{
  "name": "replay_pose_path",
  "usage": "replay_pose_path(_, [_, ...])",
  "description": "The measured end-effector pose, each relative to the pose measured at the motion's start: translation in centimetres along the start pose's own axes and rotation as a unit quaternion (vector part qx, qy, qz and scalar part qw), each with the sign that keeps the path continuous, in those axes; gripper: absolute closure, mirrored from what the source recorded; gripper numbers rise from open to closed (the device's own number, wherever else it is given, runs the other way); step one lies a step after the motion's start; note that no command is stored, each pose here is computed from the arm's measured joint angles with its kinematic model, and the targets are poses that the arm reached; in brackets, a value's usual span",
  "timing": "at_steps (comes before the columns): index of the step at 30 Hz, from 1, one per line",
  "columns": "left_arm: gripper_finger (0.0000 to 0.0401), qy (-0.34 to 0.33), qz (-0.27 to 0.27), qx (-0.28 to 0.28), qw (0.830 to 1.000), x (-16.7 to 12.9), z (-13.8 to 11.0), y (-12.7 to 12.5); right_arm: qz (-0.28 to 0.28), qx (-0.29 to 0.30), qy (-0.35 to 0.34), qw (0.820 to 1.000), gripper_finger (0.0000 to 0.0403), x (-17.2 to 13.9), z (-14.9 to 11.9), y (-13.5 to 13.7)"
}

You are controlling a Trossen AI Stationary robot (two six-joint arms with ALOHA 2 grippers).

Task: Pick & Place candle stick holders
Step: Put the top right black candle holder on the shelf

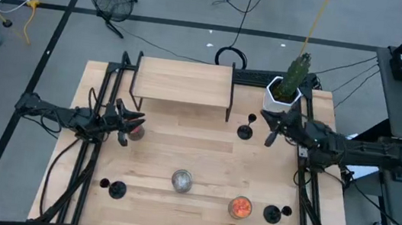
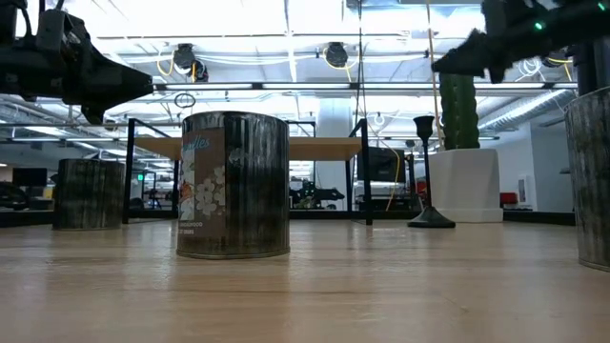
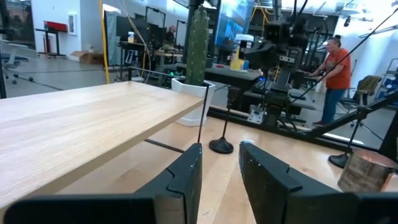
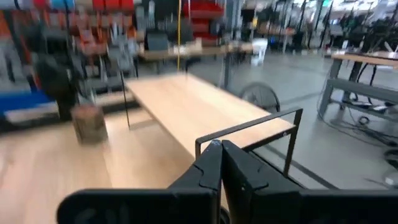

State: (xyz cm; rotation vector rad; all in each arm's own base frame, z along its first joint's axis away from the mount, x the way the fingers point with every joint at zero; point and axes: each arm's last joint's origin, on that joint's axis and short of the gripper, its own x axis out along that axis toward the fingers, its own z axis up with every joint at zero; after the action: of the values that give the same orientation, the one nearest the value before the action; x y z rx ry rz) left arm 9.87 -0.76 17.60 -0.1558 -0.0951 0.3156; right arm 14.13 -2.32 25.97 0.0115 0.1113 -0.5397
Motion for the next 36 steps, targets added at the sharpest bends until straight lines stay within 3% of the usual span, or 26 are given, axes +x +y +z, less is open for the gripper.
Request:
replay_pose_path(6, [0.0288,0.0,0.0,0.0,1.0,0.0,0.0,0.0,-0.006,-0.062,0.123,0.99,0.0345,2.1,3.1,1.1])
replay_pose_path(12, [0.0288,0.0,0.0,-0.001,1.0,0.0,0.0,0.0,-0.021,-0.082,0.205,0.975,0.0286,3.4,4.9,1.2])
replay_pose_path(19, [0.0288,0.001,0.0,0.0,1.0,0.0,0.0,0.0,0.012,-0.023,0.255,0.966,0.0232,4.0,5.3,0.2])
replay_pose_path(24, [0.0288,0.001,0.0,0.0,1.0,0.0,0.0,0.0,0.001,0.009,0.296,0.955,0.0226,4.6,4.5,-0.5])
replay_pose_path(36, [0.0288,0.007,0.001,0.004,1.0,0.0,-0.1,0.0,0.0,0.022,0.349,0.937,0.0221,6.9,2.8,-1.0])
